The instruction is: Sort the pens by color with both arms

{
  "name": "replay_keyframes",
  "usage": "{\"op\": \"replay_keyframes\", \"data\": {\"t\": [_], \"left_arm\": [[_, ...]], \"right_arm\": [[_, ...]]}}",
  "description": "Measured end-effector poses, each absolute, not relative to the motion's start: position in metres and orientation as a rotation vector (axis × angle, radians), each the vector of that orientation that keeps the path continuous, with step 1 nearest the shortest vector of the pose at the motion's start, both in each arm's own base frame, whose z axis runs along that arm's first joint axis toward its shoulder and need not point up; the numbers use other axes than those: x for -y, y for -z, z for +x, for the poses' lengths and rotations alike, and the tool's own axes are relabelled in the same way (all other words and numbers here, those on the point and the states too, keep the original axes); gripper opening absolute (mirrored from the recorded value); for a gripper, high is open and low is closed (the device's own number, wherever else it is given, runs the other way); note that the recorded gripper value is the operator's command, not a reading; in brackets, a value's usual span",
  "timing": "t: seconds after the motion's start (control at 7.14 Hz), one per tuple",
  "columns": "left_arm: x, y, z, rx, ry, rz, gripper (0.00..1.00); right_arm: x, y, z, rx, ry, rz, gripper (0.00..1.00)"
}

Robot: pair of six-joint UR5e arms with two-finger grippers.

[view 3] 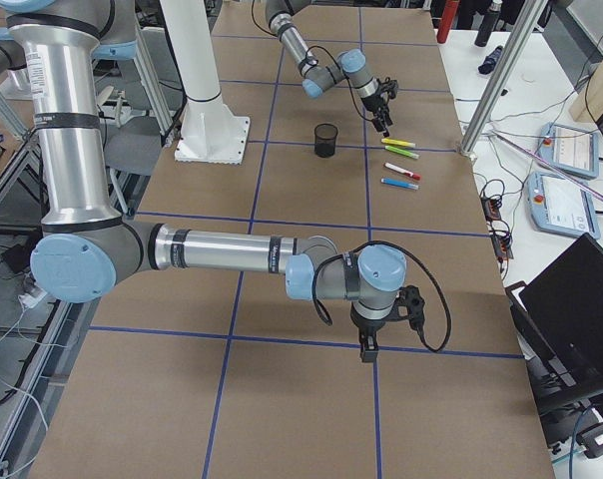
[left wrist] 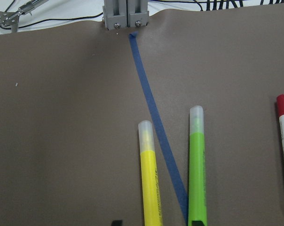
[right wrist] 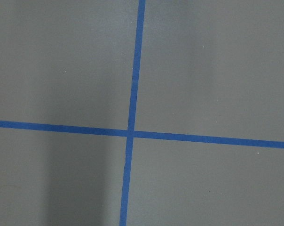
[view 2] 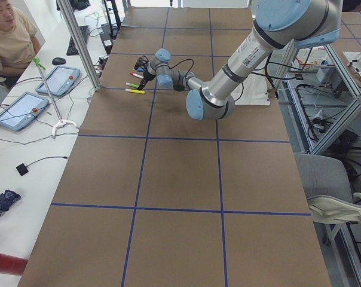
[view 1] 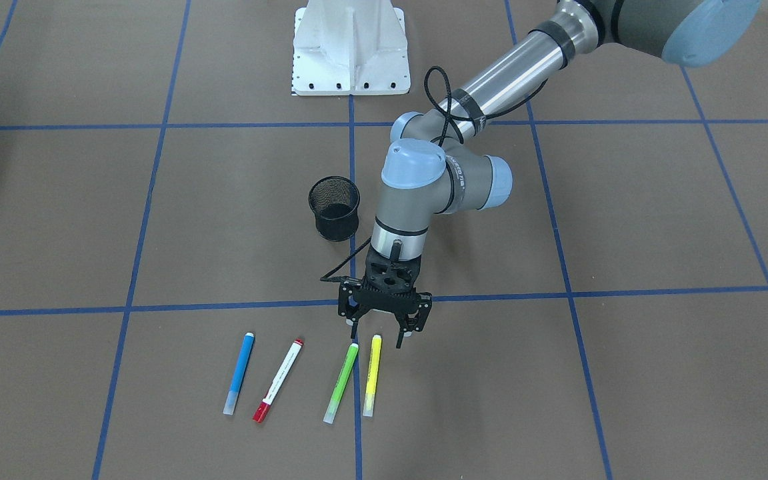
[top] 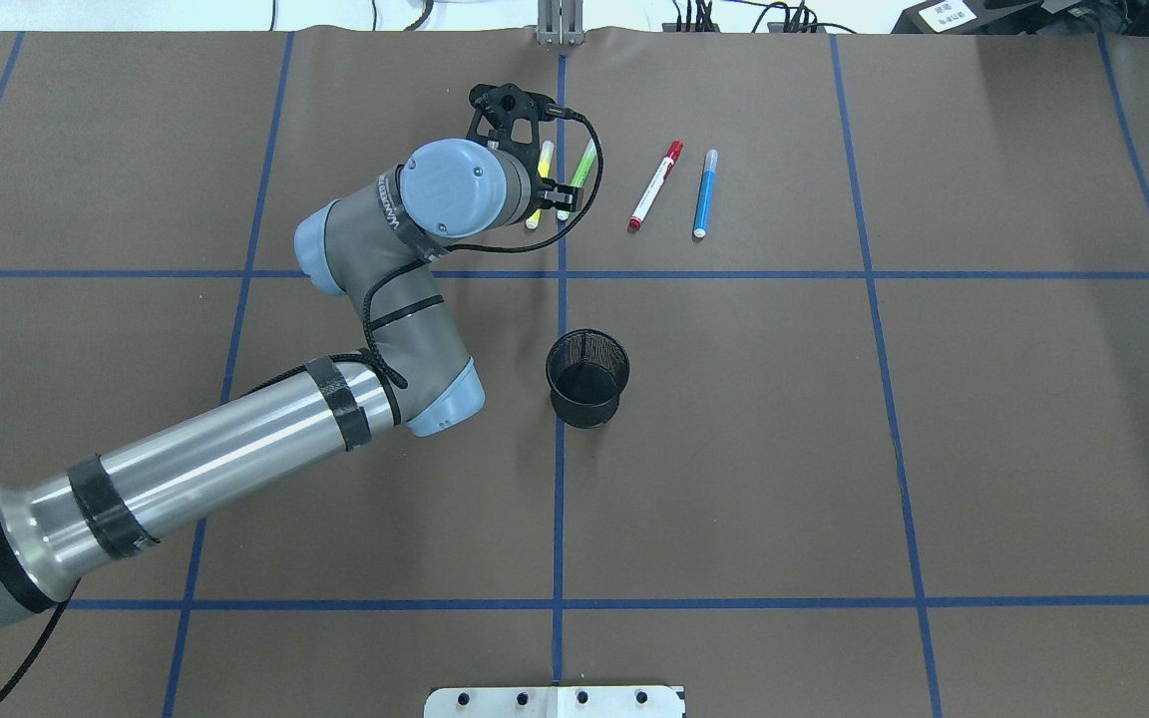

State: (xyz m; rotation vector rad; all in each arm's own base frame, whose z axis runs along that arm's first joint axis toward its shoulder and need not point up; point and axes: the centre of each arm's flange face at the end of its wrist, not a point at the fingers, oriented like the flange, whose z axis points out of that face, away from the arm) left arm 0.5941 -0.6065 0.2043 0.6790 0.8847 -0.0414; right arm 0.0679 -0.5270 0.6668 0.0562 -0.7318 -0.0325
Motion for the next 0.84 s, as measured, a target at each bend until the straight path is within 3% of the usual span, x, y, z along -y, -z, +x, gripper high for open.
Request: {"op": "replay_keyframes", "data": {"t": [0.28, 0.84], "left_arm": [[0.627, -0.199, 0.541, -0.819, -0.013, 0.552, 1.00], [0.651, -0.237, 0.331, -0.607, -0.258, 0.396, 1.00]], "right_arm": [[0.515, -0.679, 0.073, 0.723, 0.015, 0.038, 1.00], [0.507, -0.685, 0.074, 0.725, 0.012, 0.037, 1.00]]}}
